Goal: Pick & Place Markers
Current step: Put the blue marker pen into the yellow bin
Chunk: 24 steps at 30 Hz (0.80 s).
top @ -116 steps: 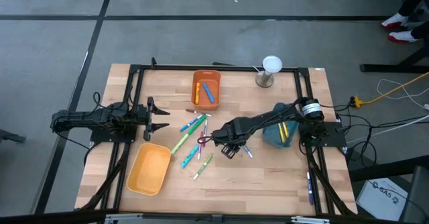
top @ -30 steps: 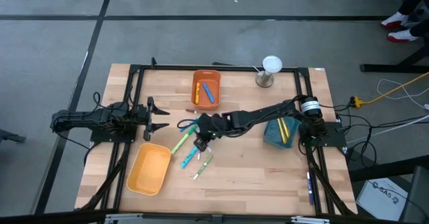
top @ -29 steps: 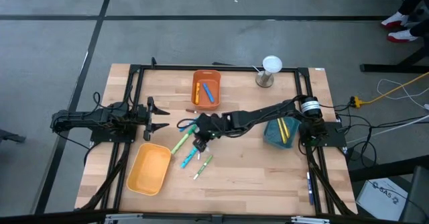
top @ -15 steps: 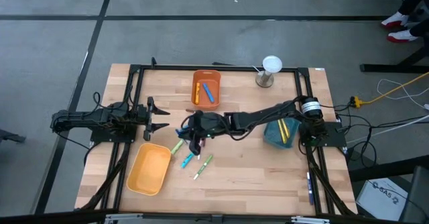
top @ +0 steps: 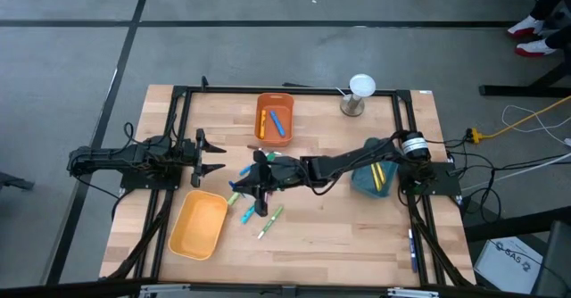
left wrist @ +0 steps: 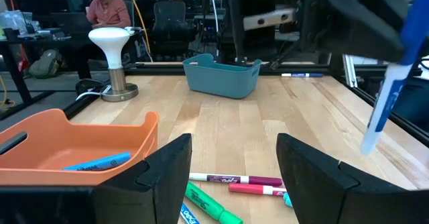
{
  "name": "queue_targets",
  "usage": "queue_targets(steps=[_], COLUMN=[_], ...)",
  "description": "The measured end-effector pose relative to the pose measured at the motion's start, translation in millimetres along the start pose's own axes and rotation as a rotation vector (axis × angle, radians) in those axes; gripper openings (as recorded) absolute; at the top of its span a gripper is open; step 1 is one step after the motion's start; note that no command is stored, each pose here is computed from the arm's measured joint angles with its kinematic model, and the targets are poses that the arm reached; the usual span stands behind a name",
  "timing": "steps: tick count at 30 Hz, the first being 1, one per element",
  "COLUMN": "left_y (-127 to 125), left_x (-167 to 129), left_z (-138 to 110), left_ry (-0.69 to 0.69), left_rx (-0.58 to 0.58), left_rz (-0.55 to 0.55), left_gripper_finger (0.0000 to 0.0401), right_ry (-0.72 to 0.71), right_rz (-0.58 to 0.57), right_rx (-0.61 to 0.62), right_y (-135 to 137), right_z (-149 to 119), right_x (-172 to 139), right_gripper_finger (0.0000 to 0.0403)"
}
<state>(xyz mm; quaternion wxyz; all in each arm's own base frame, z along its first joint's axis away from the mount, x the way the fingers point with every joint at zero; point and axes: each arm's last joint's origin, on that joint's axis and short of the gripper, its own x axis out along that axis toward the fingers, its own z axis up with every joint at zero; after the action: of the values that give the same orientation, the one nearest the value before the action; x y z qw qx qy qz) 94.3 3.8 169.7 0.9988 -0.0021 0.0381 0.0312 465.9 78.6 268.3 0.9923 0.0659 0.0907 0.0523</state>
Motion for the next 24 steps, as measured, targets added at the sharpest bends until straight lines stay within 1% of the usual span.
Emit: queue_targets(steps=[4, 10, 14, 18, 21, 24], left_y=[0, 0, 0, 0, 0, 0], left_x=[0, 0, 0, 0, 0, 0], left_z=[0, 0, 1, 2, 1, 2], left_ry=[0.0, 0.0, -0.015, -0.022, -0.019, -0.021], left_rx=[0.0, 0.0, -0.001, -0.001, -0.001, -0.037], left_rz=[0.0, 0.0, 0.002, 0.002, 0.002, 0.002], left_gripper_finger=[0.0214, 0.0214, 0.0214, 0.0214, 0.0214, 0.0214], right_ry=[-0.009, -0.023, -0.014, -0.03, -0.039, -0.043], right_rz=[0.004, -0.012, -0.02, -0.03, -0.034, -0.037], right_rx=[-0.079, -0.133, -0.121, -0.074, -0.069, -0.046], right_y=[2, 1, -4, -11, -14, -15], right_z=[-2, -10, -18, -19, -20, -20], right_x=[2, 9, 14, 16, 18, 19], right_gripper_finger=[0.0041, 0.0041, 0.0041, 0.0041, 0.0041, 0.0041])
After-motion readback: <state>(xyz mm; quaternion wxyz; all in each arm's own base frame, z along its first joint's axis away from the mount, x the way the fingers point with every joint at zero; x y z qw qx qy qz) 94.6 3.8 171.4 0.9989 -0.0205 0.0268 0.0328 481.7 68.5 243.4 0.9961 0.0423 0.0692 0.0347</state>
